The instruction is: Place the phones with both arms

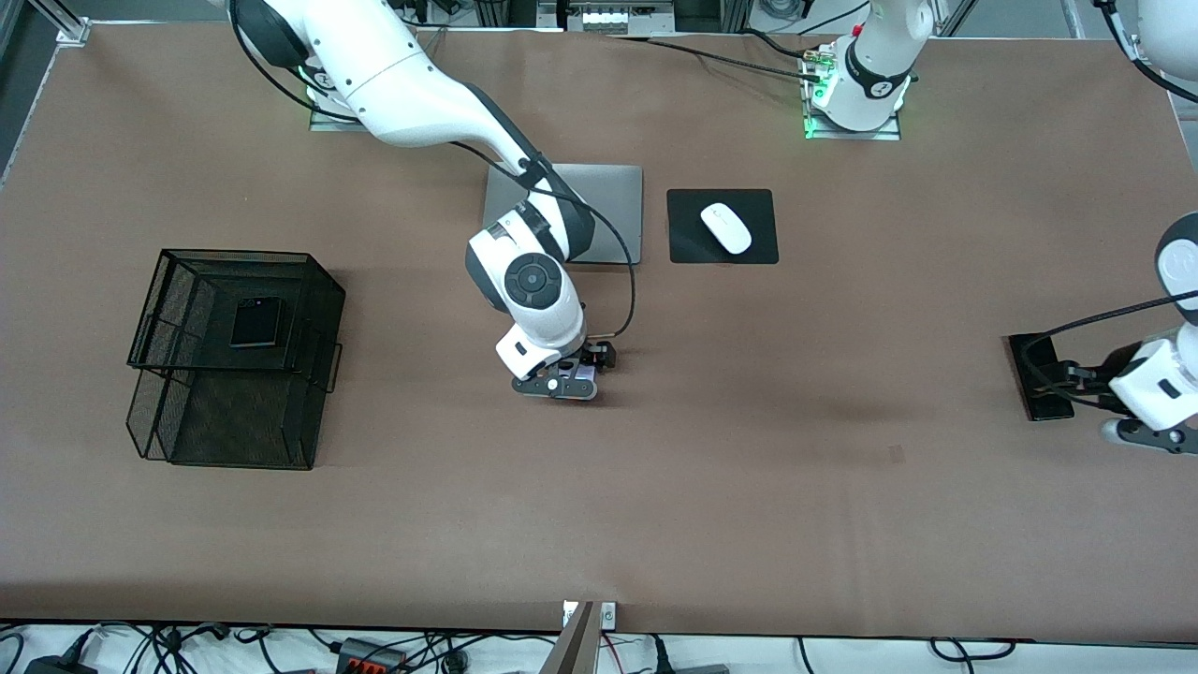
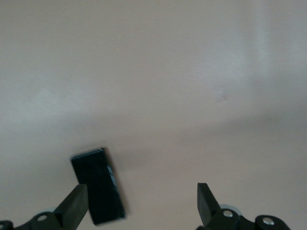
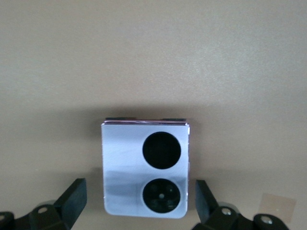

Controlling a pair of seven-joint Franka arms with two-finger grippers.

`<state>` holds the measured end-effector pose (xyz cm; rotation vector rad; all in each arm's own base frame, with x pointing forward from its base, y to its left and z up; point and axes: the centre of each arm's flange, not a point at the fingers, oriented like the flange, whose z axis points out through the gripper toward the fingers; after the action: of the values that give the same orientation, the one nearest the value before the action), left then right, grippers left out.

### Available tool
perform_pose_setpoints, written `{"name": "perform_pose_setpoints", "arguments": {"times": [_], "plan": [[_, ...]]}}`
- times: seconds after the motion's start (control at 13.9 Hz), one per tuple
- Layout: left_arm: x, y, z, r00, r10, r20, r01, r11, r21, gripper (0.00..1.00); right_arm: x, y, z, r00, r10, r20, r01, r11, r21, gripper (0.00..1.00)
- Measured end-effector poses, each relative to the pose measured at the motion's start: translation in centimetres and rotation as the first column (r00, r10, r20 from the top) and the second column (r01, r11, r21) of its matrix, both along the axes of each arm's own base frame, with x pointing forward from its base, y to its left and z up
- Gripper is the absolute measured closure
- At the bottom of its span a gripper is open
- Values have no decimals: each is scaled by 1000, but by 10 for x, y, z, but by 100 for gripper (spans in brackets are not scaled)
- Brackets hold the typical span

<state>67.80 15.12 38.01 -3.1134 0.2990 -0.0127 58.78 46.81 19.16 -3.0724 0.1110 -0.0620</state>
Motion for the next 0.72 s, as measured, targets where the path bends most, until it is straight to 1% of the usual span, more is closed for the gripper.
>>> {"name": "perform_pose_setpoints", "arguments": {"times": [0.29, 0.43, 0.72], "plan": [[-10, 23, -41, 991, -106, 77, 104, 994, 30, 0, -1, -1, -8, 1000, 10, 0, -10, 1000, -16, 0], [-20, 34, -62, 987, -121, 109, 117, 992, 47, 0, -2, -1, -12, 1000, 10, -4, -11, 1000, -19, 0], [-41, 77, -81, 988, -105, 116, 99, 993, 58, 0, -2, -1, -14, 1000, 11, -4, -11, 1000, -19, 0]]}}
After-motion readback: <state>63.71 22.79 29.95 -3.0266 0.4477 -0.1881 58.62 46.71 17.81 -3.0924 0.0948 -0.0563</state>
